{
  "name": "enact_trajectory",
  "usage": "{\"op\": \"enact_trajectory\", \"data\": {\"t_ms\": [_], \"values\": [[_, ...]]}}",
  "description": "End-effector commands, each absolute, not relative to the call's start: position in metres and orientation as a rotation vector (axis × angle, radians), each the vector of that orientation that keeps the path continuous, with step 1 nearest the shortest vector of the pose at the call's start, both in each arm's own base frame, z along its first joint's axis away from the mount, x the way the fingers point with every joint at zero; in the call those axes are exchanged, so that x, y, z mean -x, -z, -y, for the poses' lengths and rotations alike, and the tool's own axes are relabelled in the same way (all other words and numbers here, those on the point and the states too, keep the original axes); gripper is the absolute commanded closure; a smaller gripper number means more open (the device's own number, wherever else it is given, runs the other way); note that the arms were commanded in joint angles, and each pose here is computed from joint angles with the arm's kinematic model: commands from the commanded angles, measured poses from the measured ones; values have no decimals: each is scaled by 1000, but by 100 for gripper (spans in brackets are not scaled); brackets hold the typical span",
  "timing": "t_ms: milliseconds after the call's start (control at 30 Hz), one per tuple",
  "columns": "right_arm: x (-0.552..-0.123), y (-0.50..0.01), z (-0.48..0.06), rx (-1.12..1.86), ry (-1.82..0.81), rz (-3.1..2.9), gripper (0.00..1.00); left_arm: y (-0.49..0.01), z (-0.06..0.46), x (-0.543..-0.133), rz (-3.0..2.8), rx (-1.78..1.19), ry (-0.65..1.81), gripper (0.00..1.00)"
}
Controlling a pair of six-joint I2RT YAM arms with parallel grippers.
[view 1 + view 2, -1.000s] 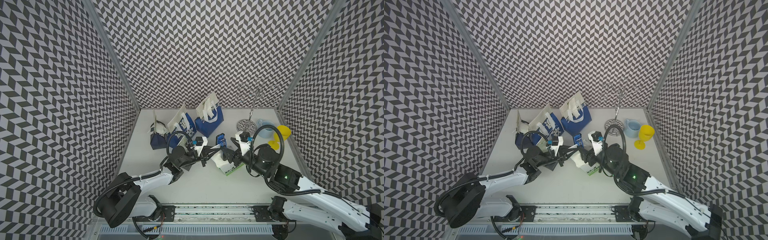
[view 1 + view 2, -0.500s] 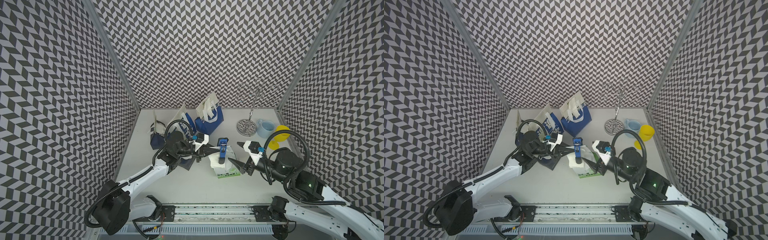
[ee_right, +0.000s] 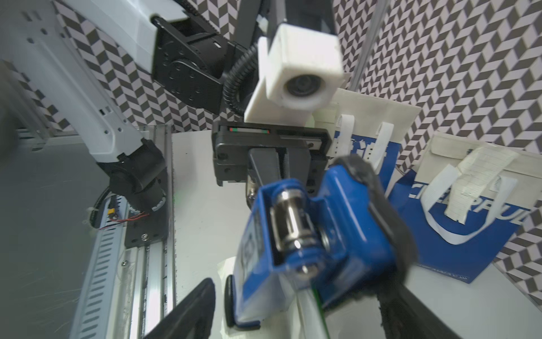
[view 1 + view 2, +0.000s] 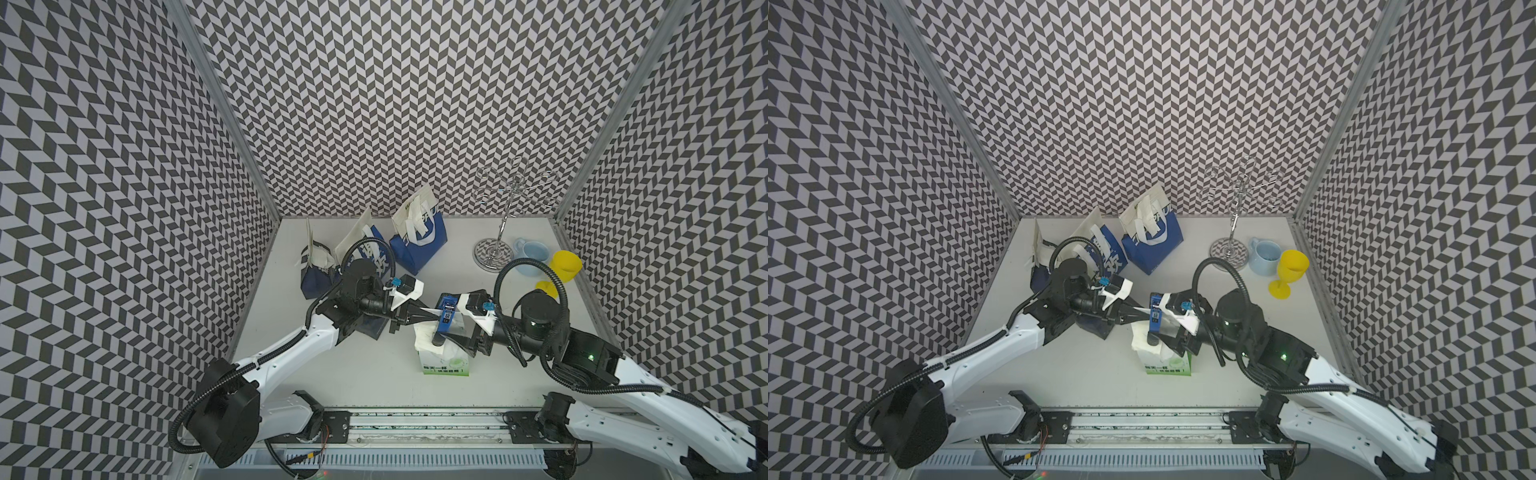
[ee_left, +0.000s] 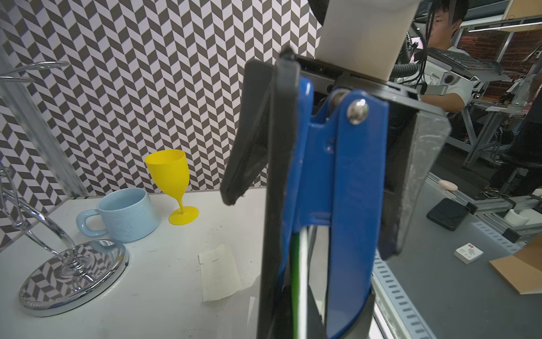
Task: Staple the receipts to the bags
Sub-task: Staple the receipt to the takeout bag, then pick up the stapler from the takeout bag.
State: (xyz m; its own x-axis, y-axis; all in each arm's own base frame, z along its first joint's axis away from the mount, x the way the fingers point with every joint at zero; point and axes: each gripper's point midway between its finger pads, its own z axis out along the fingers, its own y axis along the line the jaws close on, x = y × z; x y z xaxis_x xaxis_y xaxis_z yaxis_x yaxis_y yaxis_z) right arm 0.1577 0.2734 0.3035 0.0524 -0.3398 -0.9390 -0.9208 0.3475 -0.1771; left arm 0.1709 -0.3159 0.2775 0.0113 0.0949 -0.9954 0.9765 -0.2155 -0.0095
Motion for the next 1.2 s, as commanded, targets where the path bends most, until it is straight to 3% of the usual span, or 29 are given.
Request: {"op": "enact_trajectory", "data": {"t_ms": [0, 100, 267, 333, 400, 433, 567, 667, 900, 1167], "values": [[-140, -318, -293, 1237, -830, -1405, 19, -304, 319, -164, -1037, -1478, 1307, 100], [-140, -318, -297, 1202, -878, -1396, 31, -305, 320, -164, -1033, -1479, 1305, 100], [-143, -319, -299, 1167, -891, -1384, 88, -308, 321, -164, -1027, -1477, 1300, 100], [-144, -317, -298, 1165, -884, -1389, 100, -308, 321, -164, -1031, -1475, 1301, 100], [-147, -318, -297, 1148, -868, -1394, 100, -308, 321, -165, -1036, -1470, 1295, 100], [-150, -318, -296, 1135, -855, -1400, 94, -309, 322, -167, -1042, -1461, 1285, 100], [-169, -331, -281, 1005, -751, -1428, 40, -314, 326, -193, -1125, -1331, 1181, 100], [-195, -351, -253, 797, -603, -1430, 27, -323, 324, -225, -1216, -1135, 1061, 100], [-224, -359, -207, 543, -390, -1482, 27, -342, 319, -255, -1254, -903, 959, 100], [-220, -316, -226, 569, -512, -1580, 41, -340, 329, -255, -1254, -905, 953, 100]]}}
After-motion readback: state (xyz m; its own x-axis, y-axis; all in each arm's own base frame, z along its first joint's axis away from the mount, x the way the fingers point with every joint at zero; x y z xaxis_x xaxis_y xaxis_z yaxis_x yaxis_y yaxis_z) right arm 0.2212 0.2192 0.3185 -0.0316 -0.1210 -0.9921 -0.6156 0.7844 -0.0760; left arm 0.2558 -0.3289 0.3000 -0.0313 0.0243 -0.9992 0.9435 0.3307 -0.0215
